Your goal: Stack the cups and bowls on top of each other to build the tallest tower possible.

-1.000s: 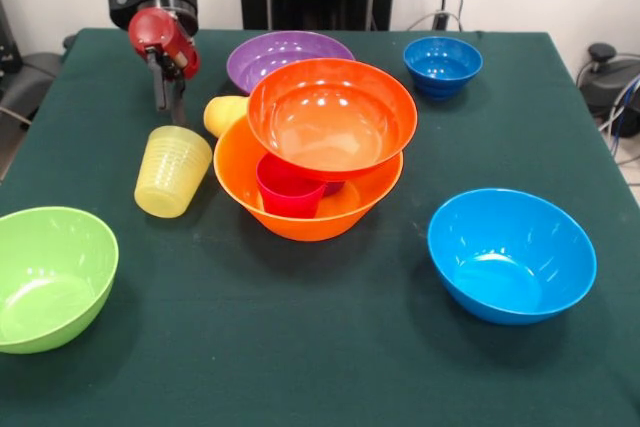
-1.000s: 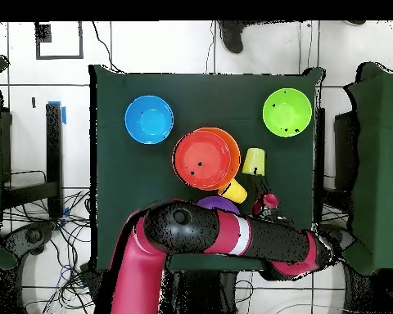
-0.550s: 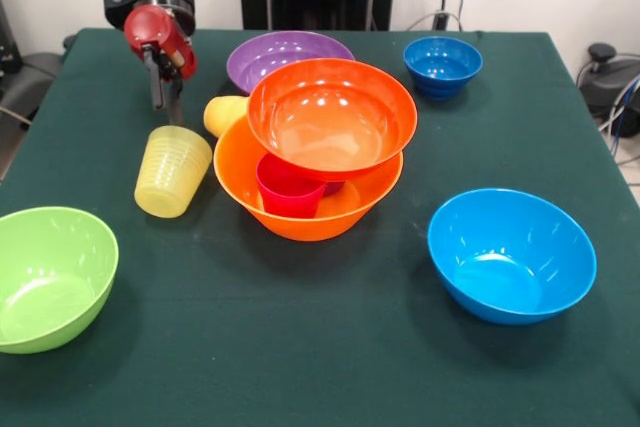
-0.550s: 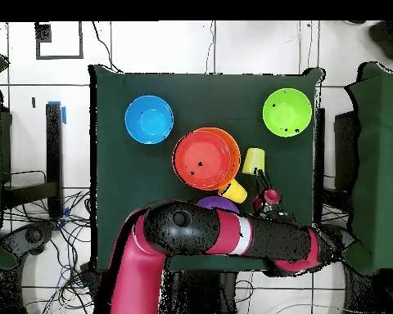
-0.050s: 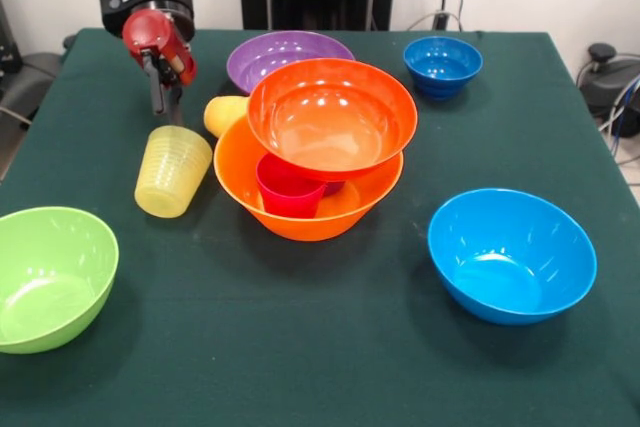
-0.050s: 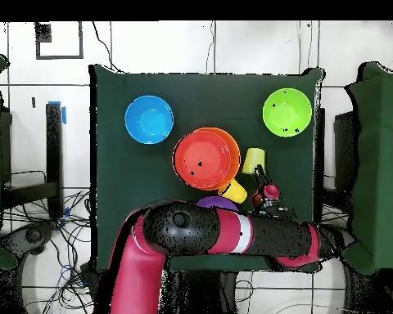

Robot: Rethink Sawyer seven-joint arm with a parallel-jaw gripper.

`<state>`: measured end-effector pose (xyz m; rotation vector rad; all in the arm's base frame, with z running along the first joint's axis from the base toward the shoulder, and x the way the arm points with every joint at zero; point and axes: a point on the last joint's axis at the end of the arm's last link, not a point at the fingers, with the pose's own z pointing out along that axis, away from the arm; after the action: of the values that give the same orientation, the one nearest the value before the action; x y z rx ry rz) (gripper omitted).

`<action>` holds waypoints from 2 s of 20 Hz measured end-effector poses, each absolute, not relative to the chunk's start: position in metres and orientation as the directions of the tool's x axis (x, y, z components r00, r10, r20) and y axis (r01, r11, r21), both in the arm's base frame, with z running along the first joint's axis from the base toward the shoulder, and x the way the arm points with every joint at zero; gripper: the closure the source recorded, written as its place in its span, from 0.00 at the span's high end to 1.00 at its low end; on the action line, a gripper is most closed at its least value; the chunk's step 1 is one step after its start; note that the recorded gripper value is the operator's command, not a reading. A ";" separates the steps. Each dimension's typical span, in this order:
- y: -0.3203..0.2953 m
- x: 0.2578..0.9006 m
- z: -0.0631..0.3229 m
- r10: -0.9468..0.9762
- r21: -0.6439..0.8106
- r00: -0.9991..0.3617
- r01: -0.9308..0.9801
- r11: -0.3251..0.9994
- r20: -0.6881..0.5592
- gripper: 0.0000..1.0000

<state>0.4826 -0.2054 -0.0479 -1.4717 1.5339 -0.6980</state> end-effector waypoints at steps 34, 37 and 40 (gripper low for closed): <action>-0.210 0.489 -0.095 -0.974 -0.889 0.071 -0.427 0.164 -0.214 1.00; -0.212 0.492 -0.096 -0.973 -0.892 0.077 -0.422 0.166 -0.217 1.00; -0.213 0.495 -0.097 -0.972 -0.893 0.081 -0.418 0.166 -0.219 1.00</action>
<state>0.4946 -0.2130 -0.0969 -1.4059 1.4947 -0.7376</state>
